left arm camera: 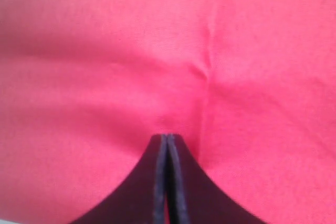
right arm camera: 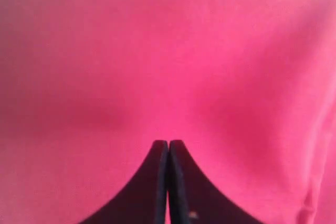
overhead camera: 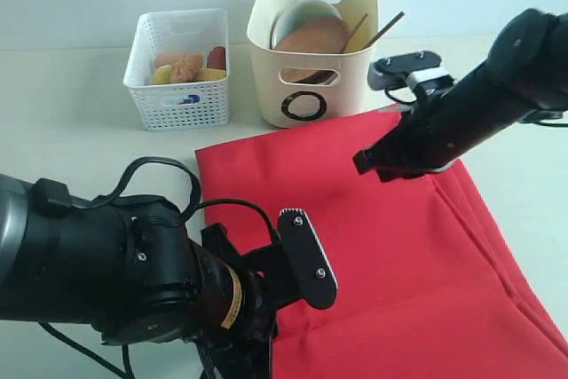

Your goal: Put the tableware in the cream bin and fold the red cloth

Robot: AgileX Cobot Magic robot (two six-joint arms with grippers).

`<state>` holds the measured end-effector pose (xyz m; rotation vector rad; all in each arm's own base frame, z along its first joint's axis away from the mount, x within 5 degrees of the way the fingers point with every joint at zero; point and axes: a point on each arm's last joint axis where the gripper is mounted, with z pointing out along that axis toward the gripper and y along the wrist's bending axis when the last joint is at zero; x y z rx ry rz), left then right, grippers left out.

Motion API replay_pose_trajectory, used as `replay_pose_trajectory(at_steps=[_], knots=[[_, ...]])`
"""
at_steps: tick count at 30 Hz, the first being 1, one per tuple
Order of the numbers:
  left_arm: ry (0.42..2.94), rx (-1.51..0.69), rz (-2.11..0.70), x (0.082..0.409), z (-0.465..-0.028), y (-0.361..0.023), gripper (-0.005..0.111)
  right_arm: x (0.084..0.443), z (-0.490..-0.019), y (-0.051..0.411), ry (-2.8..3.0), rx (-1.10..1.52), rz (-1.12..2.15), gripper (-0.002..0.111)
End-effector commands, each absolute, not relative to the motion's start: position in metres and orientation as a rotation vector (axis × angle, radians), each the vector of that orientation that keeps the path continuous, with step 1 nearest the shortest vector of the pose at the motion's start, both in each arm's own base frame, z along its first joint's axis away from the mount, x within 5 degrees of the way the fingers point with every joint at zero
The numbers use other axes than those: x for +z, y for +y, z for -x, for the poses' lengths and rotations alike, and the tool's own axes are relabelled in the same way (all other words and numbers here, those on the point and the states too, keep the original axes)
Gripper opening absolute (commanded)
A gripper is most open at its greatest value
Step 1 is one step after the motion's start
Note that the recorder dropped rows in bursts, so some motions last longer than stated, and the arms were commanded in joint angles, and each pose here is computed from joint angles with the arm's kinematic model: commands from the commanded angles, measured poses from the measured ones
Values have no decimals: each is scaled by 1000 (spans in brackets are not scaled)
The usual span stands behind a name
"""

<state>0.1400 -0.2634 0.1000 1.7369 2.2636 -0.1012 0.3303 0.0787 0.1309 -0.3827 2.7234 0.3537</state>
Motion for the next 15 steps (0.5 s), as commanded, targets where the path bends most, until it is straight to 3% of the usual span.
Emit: replay_pose_trajectory(at_steps=[1, 9, 15], knots=[[2455, 99, -1832, 81, -132, -232, 0, 124, -338, 85, 2772, 410, 434, 0], [2449, 37, -1709, 90, -152, -227, 0, 178, -299, 103, 2763, 676, 544, 0], [2510, 66, -1646, 89, -163, -217, 0, 161, -237, 148, 2805, 699, 841, 0]])
